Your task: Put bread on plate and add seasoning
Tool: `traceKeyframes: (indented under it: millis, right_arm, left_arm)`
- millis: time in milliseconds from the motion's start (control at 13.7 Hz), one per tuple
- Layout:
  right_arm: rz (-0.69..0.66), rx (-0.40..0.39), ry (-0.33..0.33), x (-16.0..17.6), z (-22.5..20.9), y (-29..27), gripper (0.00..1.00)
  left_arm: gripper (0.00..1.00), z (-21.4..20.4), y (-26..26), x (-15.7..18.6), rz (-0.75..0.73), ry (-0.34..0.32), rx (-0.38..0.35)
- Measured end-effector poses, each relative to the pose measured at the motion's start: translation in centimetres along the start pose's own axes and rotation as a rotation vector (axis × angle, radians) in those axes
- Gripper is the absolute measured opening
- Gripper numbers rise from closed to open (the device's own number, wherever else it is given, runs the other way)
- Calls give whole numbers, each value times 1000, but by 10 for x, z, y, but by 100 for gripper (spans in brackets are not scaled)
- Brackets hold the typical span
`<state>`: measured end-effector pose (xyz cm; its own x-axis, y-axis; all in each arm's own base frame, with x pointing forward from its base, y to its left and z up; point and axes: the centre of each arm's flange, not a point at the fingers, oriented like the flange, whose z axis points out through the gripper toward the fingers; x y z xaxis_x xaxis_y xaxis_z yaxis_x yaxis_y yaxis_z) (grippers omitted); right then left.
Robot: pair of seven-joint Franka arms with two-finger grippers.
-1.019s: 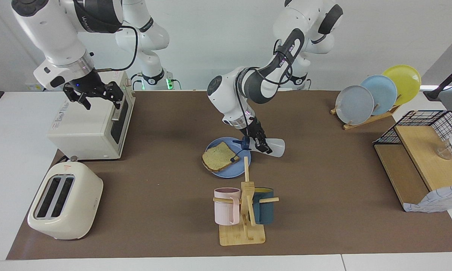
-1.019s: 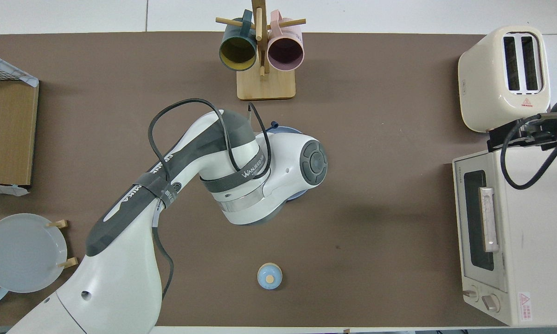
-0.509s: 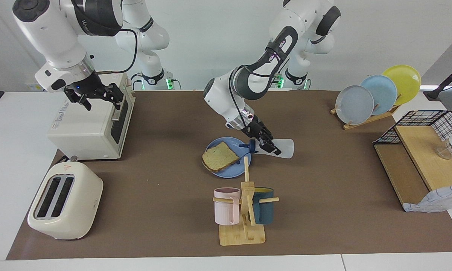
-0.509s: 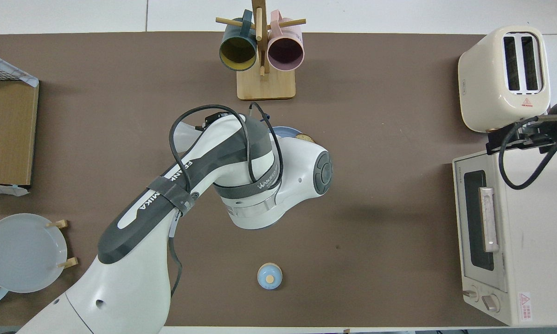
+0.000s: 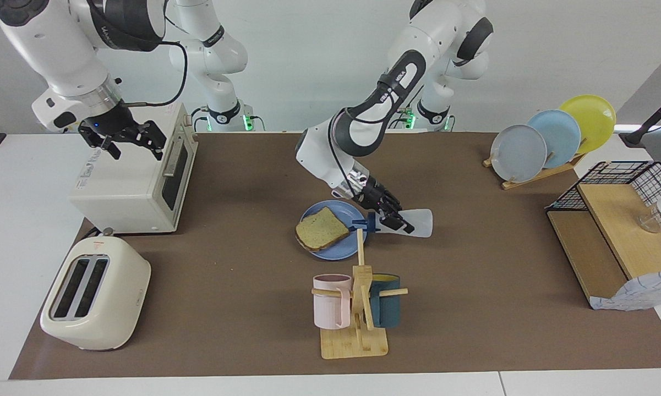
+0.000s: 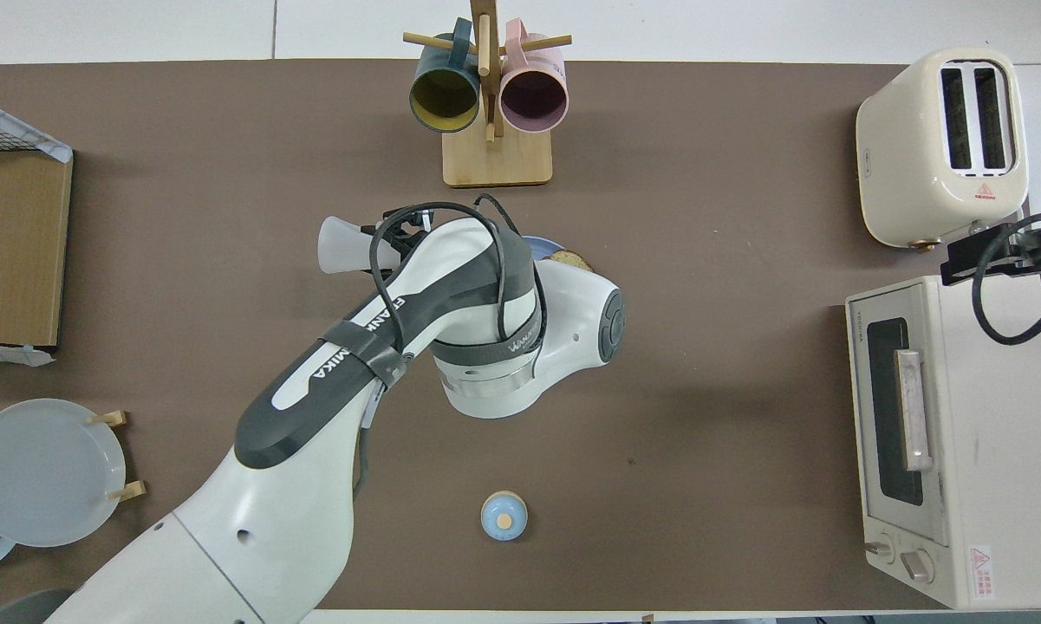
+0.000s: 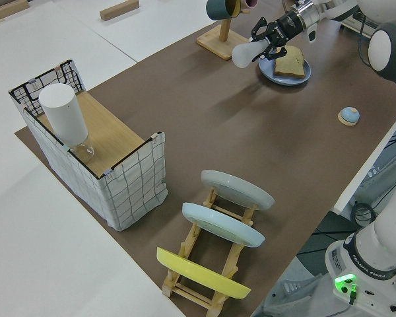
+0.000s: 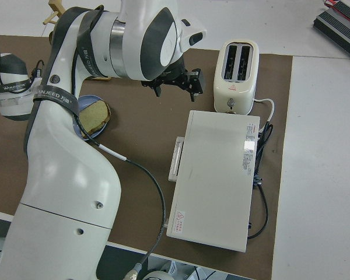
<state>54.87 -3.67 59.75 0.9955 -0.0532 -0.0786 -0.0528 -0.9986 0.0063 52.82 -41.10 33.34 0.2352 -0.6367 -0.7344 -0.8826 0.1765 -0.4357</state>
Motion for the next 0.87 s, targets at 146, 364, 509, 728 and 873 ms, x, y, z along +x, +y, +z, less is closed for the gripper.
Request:
traceKeyframes:
  millis: [146,364,509,728,873]
  right_arm:
    - [-3,0,1,0,0,-2,100]
    - [-6,0,1,0,0,-3,100]
    - [-6,0,1,0,0,-3,100]
    - [-6,0,1,0,0,-3,100]
    - [-6,0,1,0,0,-3,100]
  left_arm:
    - [46,5,-4,18,3,-40,57]
    - [46,7,2,43,37,-109,177]
    - [46,-3,10,51,47,-132,211]
    - [46,-30,21,55,50,-149,240]
    - [46,-37,23,55,49,-152,248]
